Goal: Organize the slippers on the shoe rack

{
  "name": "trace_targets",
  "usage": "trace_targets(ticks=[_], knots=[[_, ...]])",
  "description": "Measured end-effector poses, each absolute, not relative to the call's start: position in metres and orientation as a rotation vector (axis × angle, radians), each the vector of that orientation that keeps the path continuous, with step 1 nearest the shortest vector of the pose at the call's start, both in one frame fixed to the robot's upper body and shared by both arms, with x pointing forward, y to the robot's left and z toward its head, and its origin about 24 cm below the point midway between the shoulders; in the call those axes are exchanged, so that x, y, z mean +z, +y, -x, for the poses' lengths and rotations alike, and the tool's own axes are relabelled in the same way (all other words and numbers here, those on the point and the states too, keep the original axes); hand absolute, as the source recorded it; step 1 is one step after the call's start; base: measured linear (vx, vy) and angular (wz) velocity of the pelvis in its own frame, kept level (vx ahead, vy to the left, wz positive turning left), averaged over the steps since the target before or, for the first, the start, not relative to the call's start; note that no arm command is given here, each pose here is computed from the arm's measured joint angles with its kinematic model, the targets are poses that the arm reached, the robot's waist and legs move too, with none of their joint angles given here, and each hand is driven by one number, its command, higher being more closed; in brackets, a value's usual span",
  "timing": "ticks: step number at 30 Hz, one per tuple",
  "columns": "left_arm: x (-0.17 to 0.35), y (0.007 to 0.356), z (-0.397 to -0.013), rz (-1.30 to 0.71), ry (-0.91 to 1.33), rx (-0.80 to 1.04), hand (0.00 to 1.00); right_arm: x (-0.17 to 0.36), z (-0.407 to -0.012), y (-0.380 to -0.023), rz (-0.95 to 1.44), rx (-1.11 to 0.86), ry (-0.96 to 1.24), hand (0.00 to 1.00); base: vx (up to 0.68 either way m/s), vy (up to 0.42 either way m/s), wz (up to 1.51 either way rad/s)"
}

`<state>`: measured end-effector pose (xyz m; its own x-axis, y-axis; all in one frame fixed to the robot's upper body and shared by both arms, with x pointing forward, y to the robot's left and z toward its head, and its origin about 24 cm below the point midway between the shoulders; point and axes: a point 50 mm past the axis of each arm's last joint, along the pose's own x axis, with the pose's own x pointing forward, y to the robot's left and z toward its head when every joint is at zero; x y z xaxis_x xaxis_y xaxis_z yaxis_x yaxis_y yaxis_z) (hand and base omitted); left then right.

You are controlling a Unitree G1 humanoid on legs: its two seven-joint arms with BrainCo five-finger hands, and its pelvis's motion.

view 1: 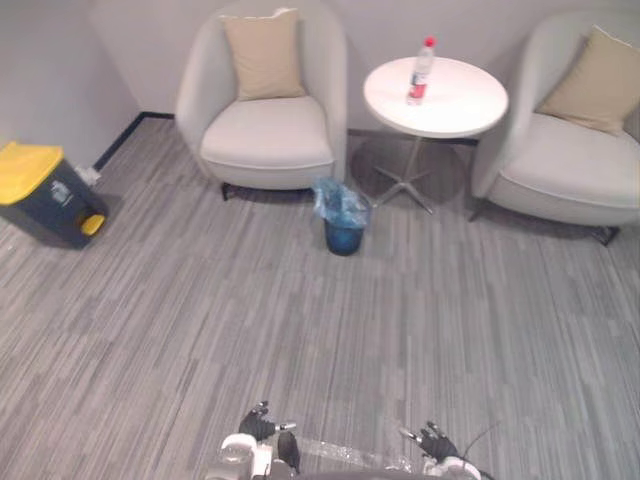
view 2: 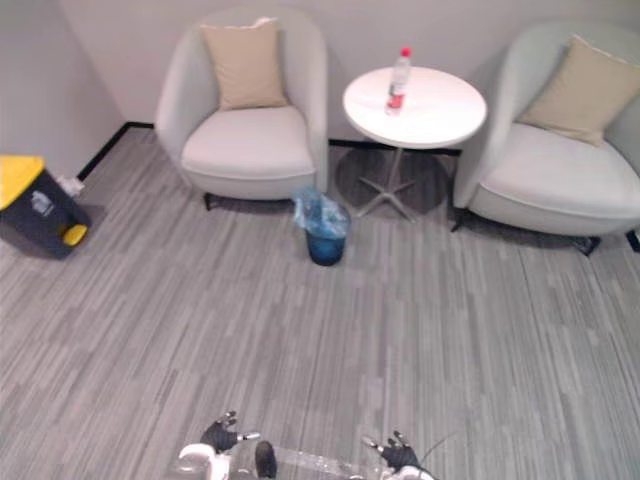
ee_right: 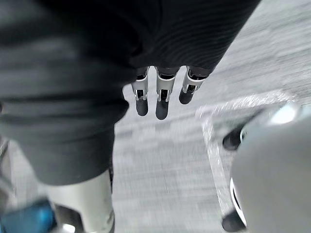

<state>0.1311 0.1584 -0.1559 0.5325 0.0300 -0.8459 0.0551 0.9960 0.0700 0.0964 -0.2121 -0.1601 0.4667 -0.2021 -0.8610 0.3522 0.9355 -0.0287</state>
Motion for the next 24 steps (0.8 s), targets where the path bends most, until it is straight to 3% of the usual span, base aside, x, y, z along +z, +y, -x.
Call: trace_targets(ticks=[24], knots=[[-0.158, 0.167, -0.123, -0.107, 1.034, -0.005, 0.0, -0.162, -0.078, -0.225, -0.187, -0.423, 1.066, 0.0, -0.04, -0.003, -0.16]])
